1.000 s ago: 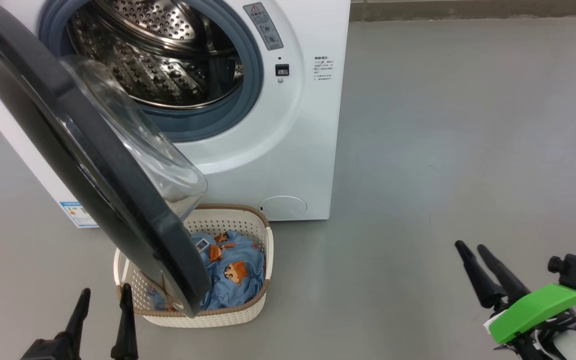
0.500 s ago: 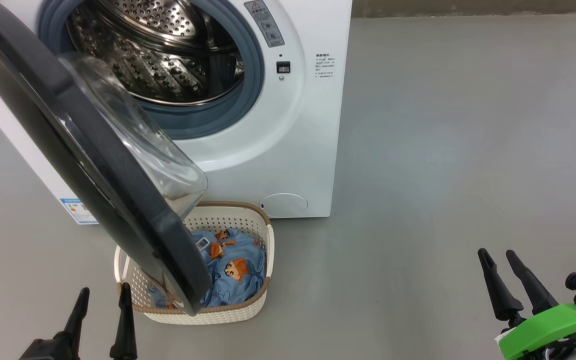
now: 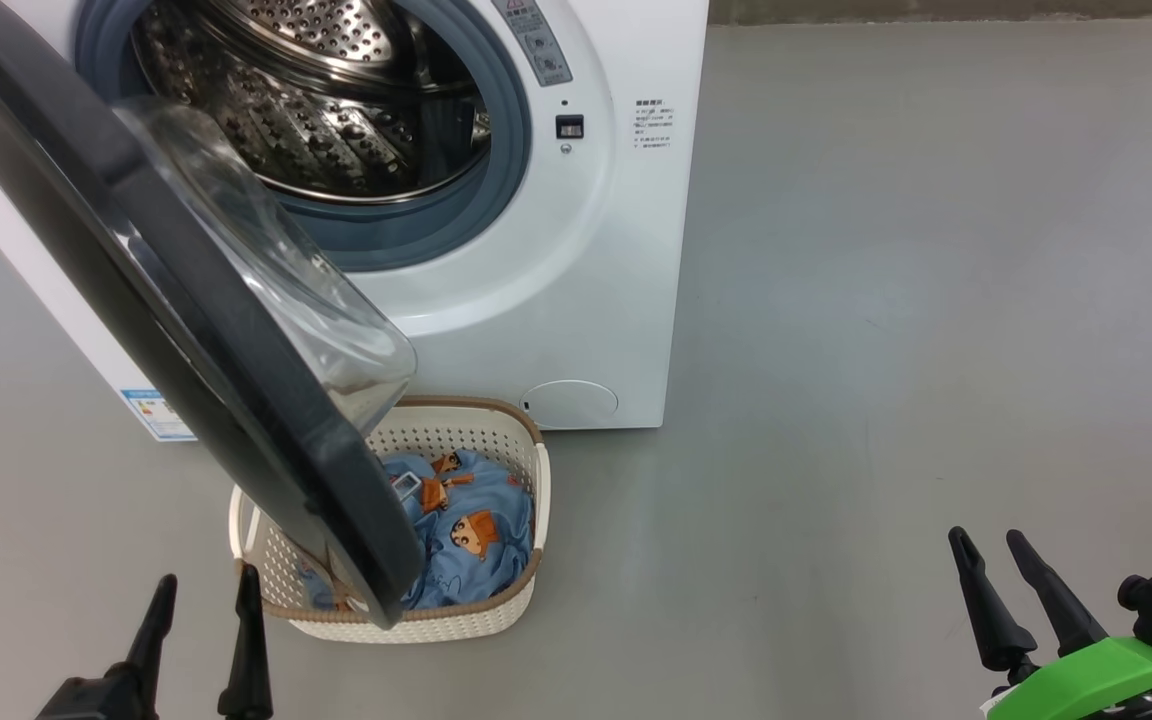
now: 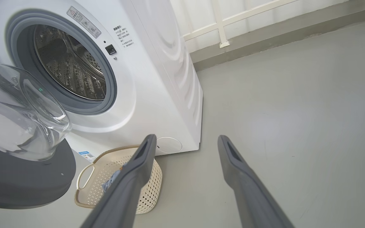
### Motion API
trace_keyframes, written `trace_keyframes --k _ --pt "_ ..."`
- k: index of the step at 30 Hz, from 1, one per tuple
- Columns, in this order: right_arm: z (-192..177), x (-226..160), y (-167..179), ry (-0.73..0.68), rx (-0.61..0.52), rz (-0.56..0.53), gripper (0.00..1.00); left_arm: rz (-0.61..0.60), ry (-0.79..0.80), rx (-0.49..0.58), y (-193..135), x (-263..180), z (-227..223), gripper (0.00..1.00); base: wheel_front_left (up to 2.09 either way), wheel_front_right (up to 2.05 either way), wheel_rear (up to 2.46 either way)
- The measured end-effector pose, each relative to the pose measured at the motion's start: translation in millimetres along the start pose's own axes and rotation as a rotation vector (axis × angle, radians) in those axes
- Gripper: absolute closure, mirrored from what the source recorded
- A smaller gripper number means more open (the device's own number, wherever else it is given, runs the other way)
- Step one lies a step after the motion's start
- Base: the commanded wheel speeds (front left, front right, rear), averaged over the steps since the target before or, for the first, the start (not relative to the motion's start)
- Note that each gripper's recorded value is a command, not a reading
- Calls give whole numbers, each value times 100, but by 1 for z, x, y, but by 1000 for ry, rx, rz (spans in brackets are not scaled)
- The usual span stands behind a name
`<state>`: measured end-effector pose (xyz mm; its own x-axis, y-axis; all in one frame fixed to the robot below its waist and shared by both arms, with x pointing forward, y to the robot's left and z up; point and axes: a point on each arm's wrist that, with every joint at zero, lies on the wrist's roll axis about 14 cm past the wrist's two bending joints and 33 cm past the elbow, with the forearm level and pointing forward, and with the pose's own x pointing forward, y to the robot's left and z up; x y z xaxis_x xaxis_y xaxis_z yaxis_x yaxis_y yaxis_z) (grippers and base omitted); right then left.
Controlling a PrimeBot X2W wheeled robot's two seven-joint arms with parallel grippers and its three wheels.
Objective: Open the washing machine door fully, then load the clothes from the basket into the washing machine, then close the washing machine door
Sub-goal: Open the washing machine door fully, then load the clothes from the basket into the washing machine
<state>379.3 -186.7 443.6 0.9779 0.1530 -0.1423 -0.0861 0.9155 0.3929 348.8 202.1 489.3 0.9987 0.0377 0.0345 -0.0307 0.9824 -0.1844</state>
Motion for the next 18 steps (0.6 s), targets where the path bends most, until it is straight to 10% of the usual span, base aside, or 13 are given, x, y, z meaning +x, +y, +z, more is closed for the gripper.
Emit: trace_keyframes --k 8,9,10,13,18 --pt "0 1 2 2 -31 10 0 42 -28 -36 12 0 8 0 0 0 0" --pt "0 1 2 2 -34 12 0 53 -41 -50 16 0 12 15 0 0 0" --pt "1 1 3 2 -42 14 0 62 -58 -56 18 1 17 52 0 0 0" --pt "2 2 4 -1 -49 19 0 86 -117 -74 27 5 35 100 0 0 0" --pt "3 3 7 -8 -69 27 0 114 -250 -86 36 7 76 100 0 0 0"
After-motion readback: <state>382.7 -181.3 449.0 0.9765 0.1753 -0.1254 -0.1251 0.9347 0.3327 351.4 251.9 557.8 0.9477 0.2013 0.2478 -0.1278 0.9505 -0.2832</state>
